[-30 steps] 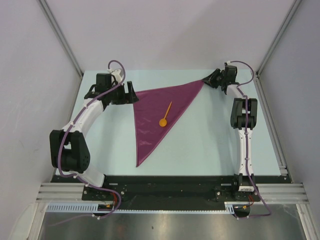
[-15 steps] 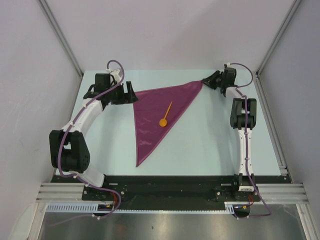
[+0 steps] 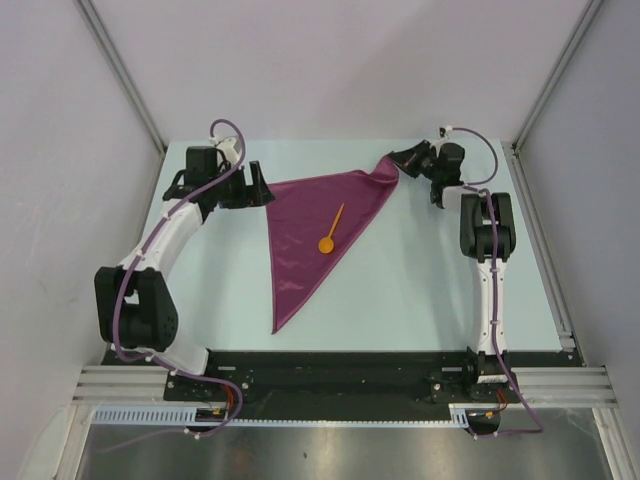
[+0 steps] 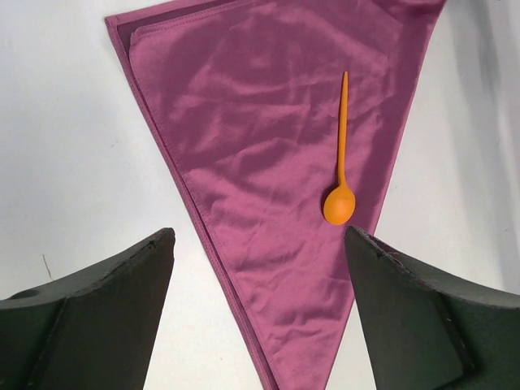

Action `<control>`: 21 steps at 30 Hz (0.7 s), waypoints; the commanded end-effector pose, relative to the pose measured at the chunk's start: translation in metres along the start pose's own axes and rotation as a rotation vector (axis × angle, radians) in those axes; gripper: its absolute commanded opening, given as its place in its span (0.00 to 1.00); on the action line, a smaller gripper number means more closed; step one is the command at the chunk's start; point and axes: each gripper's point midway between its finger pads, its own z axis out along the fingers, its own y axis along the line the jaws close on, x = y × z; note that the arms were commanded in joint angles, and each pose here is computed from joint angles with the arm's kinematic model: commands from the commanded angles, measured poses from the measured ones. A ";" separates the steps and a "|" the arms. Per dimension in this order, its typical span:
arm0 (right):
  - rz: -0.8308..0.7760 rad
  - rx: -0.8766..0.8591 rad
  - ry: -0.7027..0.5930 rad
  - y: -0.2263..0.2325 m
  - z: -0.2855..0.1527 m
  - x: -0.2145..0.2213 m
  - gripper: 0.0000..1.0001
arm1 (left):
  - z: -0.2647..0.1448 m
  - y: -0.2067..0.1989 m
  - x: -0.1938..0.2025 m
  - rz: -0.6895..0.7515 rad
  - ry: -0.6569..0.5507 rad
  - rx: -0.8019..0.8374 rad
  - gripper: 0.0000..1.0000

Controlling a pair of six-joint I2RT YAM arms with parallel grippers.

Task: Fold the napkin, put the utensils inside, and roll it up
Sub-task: Fold the napkin at the center of the board.

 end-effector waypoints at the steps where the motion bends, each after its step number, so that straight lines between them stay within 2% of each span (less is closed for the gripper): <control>1: -0.163 -0.282 -0.068 0.132 -0.018 -0.025 0.00 | -0.020 -0.012 -0.019 0.016 -0.079 0.035 0.90; 5: -0.159 -0.329 -0.001 0.162 -0.026 0.005 0.00 | -0.029 -0.016 -0.023 0.020 -0.100 0.040 0.90; 10: -0.136 -0.332 0.106 0.172 -0.037 0.058 0.00 | -0.033 -0.021 -0.023 0.012 -0.103 0.064 0.90; 14: -0.101 -0.311 0.213 0.167 -0.048 0.116 0.00 | -0.036 -0.027 -0.024 0.009 -0.105 0.090 0.90; 18: -0.072 -0.340 0.307 0.181 -0.059 0.167 0.00 | -0.040 -0.031 -0.026 0.013 -0.117 0.101 0.90; 21: -0.054 -0.348 0.355 0.186 -0.066 0.193 0.00 | -0.043 -0.033 -0.027 0.017 -0.124 0.110 0.90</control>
